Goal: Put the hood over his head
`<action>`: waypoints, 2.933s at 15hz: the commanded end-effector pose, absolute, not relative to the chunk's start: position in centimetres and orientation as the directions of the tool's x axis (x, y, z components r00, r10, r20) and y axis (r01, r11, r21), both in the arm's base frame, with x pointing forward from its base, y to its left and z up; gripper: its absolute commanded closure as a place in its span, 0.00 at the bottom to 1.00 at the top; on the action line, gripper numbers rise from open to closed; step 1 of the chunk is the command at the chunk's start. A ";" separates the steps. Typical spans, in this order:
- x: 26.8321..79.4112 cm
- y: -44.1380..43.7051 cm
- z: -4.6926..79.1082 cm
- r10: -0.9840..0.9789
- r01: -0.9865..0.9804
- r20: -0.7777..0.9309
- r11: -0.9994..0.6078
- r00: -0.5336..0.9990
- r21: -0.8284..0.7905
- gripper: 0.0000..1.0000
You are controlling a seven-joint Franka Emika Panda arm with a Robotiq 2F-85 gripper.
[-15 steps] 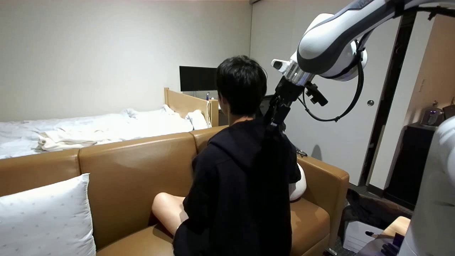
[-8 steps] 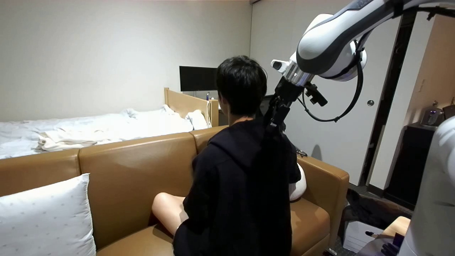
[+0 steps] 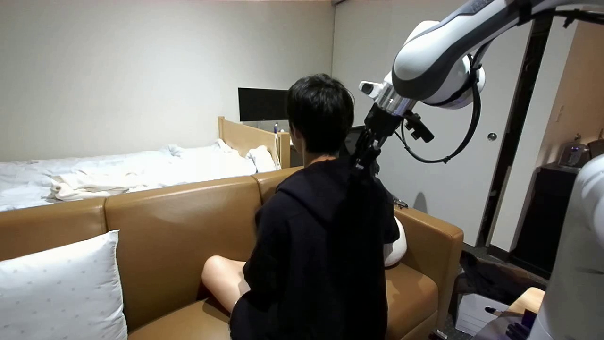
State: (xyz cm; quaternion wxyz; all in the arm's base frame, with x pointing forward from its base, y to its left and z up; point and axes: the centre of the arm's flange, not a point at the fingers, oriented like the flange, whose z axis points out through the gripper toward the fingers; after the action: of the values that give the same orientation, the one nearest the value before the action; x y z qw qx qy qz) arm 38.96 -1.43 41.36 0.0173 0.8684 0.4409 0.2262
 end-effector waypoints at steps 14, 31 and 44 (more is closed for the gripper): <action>39.2 -2.3 46.5 0.820 0.708 0.372 -0.567 0.435 0.422 0.99; 37.1 -2.8 55.0 0.783 0.907 0.545 -0.410 0.299 0.093 0.99; 36.3 -9.1 64.7 0.851 0.851 0.443 -0.434 0.280 0.296 0.99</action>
State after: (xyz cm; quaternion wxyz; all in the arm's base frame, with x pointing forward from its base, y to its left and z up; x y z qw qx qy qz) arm 36.56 -7.88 61.07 -0.0310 0.8102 0.5185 0.2715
